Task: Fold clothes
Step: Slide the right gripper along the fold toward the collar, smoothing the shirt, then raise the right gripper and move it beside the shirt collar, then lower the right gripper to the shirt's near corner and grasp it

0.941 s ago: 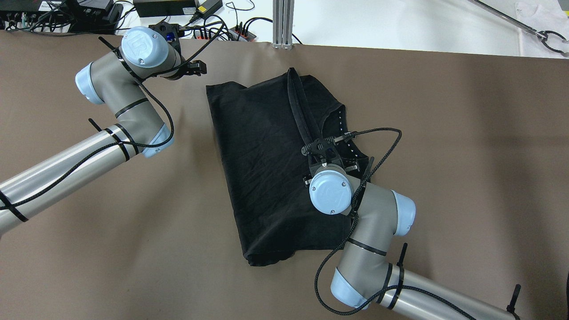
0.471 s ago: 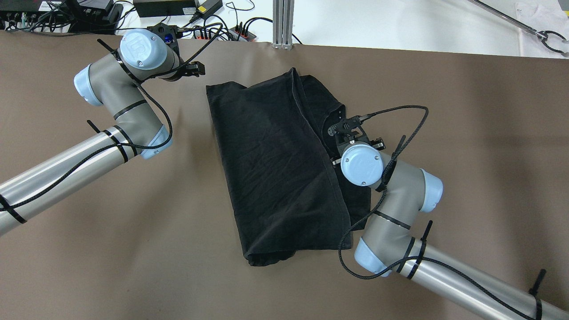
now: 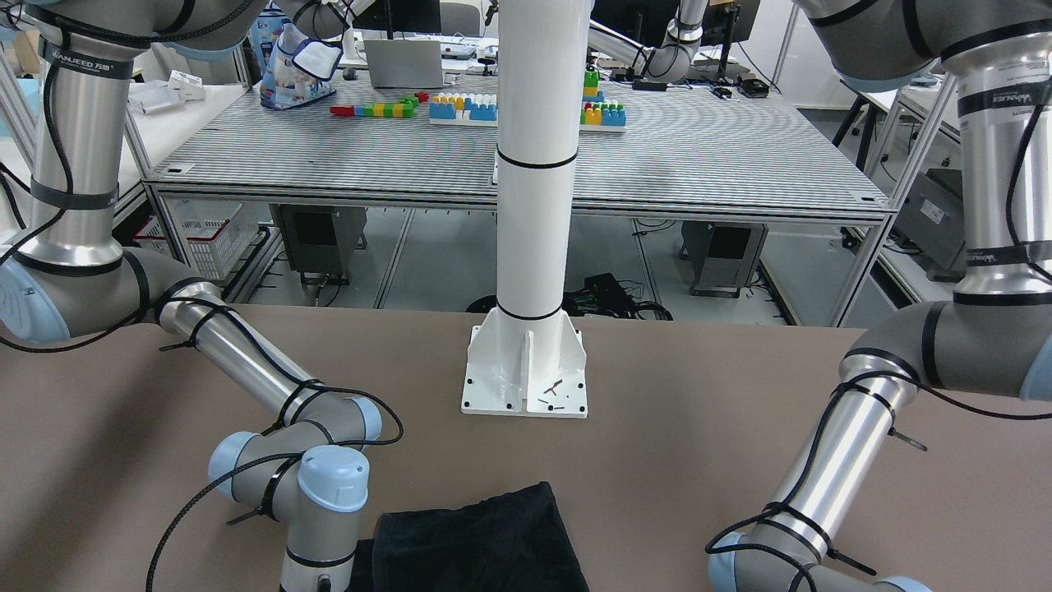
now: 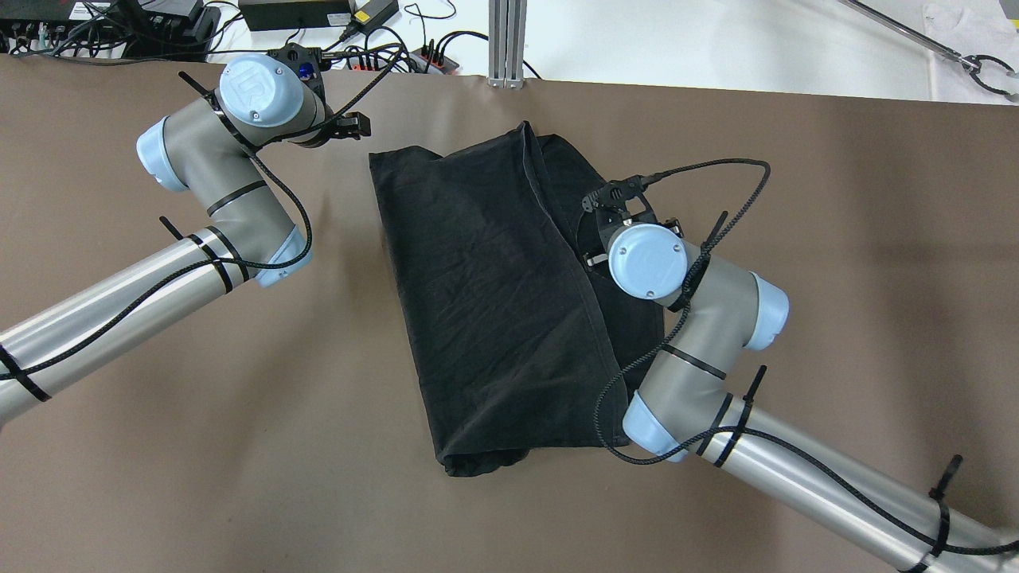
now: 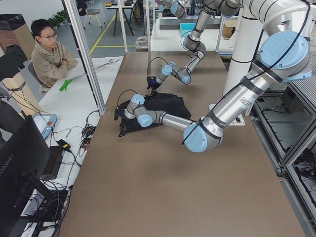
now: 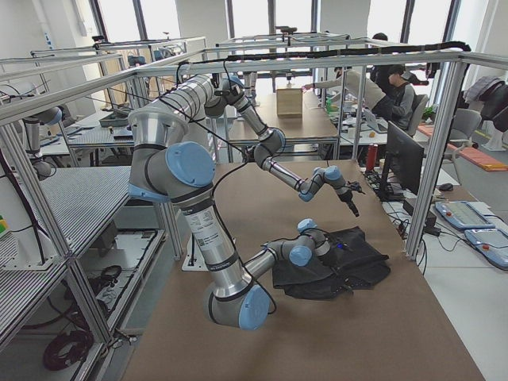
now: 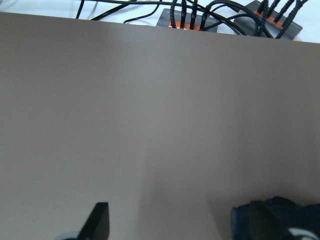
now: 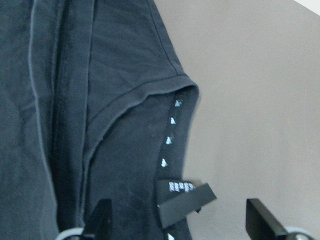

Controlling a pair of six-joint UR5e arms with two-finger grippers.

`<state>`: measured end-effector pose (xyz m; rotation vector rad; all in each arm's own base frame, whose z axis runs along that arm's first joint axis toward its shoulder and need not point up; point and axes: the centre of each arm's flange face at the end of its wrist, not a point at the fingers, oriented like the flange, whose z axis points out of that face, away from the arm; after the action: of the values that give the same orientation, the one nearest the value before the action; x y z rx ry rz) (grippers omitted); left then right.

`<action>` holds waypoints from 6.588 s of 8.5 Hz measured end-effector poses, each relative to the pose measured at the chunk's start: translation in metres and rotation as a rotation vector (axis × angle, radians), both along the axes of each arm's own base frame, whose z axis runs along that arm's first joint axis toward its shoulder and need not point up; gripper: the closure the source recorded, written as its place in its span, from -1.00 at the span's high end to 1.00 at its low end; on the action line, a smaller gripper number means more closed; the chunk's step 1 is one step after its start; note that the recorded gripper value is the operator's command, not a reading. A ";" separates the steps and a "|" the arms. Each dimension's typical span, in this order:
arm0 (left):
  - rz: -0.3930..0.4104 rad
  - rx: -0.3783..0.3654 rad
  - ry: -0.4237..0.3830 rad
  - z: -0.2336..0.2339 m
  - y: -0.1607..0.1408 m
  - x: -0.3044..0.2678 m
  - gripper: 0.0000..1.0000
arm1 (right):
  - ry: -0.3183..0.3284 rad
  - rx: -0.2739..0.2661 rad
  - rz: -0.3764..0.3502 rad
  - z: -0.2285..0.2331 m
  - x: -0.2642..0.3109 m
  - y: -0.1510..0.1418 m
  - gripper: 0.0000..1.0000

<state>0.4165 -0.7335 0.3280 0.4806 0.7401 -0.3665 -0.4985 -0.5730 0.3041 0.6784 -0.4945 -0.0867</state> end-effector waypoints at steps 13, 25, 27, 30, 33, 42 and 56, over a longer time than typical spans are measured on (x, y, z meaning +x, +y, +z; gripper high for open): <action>0.003 0.000 0.015 -0.010 0.004 0.011 1.00 | -0.194 -0.034 0.144 -0.069 -0.073 -0.049 0.89; 0.013 0.013 0.043 -0.022 0.006 -0.002 1.00 | -0.090 -0.016 0.090 0.015 0.022 -0.126 0.89; 0.012 0.012 0.046 -0.023 0.006 -0.001 1.00 | -0.093 0.007 0.025 0.024 0.060 -0.102 0.90; 0.009 0.011 0.045 -0.023 0.005 -0.002 1.00 | -0.123 0.077 -0.120 0.036 0.137 -0.040 0.90; 0.001 0.011 0.043 -0.022 0.003 -0.005 1.00 | -0.418 -0.044 -0.045 0.004 0.183 0.024 0.90; -0.009 0.015 0.043 -0.008 0.015 -0.017 1.00 | -1.093 -0.411 0.120 -0.023 0.184 0.101 0.89; -0.021 0.007 0.023 -0.019 0.029 -0.024 1.00 | -0.875 -0.617 0.117 0.103 0.076 0.194 0.52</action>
<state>0.3924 -0.7049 0.3088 0.4915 0.7590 -0.3898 -0.4225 -0.3791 0.4074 0.0980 -1.2524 0.4797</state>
